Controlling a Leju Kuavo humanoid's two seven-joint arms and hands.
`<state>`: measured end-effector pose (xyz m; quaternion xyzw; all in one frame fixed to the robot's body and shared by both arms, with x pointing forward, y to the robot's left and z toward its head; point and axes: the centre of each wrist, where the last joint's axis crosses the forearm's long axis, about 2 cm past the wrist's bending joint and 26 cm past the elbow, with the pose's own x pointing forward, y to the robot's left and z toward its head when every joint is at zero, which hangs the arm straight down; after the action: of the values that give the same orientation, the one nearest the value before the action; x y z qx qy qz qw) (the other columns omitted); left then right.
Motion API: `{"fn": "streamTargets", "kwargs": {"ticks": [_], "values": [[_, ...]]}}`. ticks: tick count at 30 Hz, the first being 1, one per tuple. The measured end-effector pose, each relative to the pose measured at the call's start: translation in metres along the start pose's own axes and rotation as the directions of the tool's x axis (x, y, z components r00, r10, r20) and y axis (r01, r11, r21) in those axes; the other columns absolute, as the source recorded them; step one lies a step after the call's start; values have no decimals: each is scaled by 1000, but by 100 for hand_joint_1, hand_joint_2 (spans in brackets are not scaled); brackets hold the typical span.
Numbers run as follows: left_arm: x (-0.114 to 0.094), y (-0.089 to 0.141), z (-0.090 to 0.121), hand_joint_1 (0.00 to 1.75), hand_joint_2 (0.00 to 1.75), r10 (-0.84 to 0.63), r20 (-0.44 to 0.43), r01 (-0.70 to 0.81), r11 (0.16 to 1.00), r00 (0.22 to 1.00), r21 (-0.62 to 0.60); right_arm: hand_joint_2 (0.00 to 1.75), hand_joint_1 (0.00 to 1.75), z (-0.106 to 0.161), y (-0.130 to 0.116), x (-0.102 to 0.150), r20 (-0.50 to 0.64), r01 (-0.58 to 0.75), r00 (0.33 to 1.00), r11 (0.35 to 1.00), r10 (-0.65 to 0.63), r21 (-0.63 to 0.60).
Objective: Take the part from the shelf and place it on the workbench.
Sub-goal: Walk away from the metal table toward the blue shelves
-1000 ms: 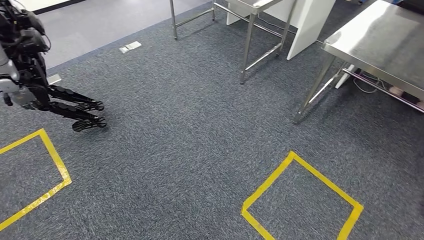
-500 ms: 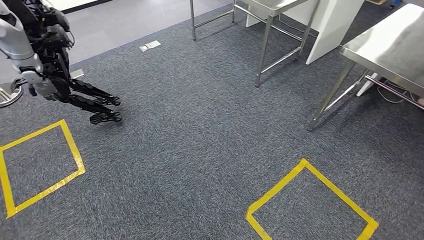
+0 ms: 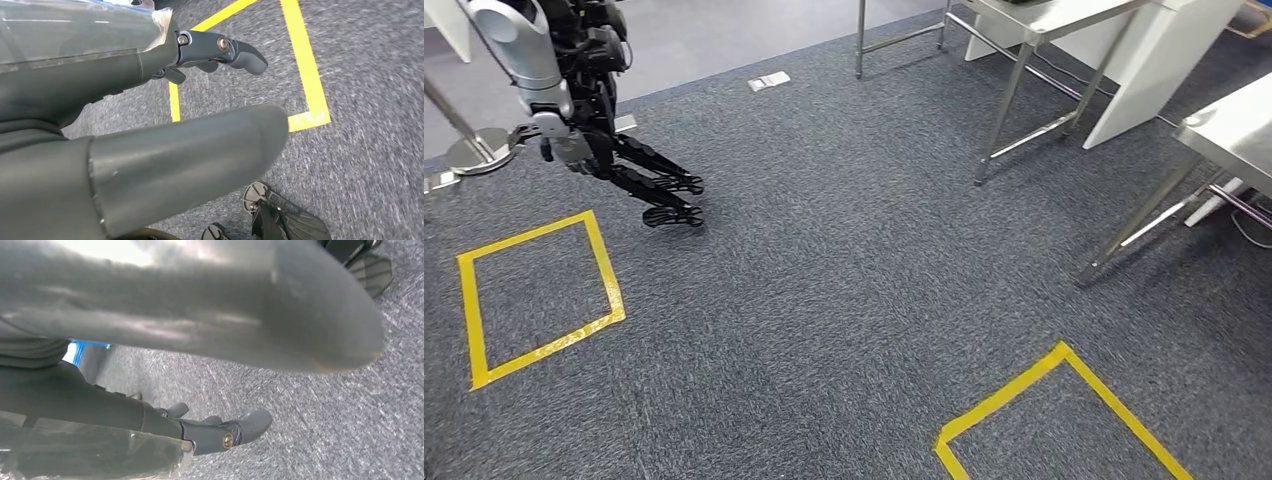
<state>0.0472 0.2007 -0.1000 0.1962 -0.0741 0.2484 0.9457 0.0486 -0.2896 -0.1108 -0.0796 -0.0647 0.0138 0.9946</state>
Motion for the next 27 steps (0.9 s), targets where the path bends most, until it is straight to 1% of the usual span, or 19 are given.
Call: {"fn": "streamTargets", "kwargs": {"ticks": [27], "values": [[1, 0, 0, 0, 0, 0, 0, 0, 1000, 1000, -10, 0, 0, 0, 0, 1, 2, 2, 1000, 1000, -2, 5]]}}
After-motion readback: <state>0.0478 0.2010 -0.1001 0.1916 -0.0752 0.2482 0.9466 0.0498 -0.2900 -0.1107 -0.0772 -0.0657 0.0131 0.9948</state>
